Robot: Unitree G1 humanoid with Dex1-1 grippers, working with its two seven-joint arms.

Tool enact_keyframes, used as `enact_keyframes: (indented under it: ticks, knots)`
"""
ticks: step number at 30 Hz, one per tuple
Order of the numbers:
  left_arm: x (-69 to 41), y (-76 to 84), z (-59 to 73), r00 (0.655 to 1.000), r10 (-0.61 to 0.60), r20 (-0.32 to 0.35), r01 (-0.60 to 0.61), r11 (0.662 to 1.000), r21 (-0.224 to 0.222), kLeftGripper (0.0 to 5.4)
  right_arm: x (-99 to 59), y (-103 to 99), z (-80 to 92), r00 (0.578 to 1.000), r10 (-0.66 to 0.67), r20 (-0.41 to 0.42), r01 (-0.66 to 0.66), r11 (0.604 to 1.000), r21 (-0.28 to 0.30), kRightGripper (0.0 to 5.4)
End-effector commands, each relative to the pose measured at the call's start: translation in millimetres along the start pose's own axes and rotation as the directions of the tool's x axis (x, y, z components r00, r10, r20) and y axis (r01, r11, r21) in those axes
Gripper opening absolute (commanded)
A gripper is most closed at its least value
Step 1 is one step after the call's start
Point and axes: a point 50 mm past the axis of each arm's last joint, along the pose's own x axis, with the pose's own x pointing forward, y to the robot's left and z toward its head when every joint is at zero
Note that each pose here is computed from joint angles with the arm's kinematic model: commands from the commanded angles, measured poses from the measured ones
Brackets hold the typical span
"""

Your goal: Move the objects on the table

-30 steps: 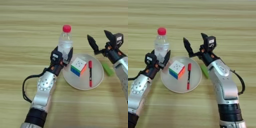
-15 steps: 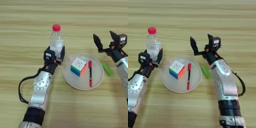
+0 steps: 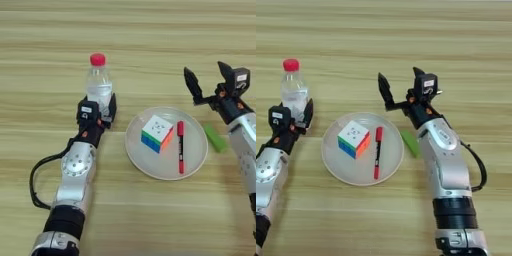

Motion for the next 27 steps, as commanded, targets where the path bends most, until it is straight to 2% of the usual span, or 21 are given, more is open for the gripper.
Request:
enact_keyframes:
  ticks: [1, 16, 22, 27]
  knots:
    - [10.7, 1.5, 2.2, 1.000, 0.002, 0.007, -0.003, 1.000, 0.026, 3.13, 3.1, 1.8, 1.7, 1.000, 0.004, 0.011, -0.004, 1.000, -0.005, 5.40]
    - [9.5, -1.0, -16.4, 0.996, 0.022, -0.089, -0.018, 0.999, 0.042, 3.13, 3.6, 1.9, 2.5, 1.000, 0.002, 0.016, -0.002, 1.000, -0.006, 5.40]
    - [7.2, -3.8, -22.1, 0.993, 0.035, -0.110, -0.032, 0.999, 0.024, 3.13, 4.2, 1.9, 3.1, 1.000, 0.000, 0.020, 0.000, 1.000, -0.006, 5.40]
    - [-1.9, -9.9, -30.9, 0.988, 0.048, -0.146, -0.049, 0.999, -0.003, 3.13, 4.2, 1.3, 3.6, 1.000, 0.000, 0.021, 0.000, 1.000, -0.006, 5.40]
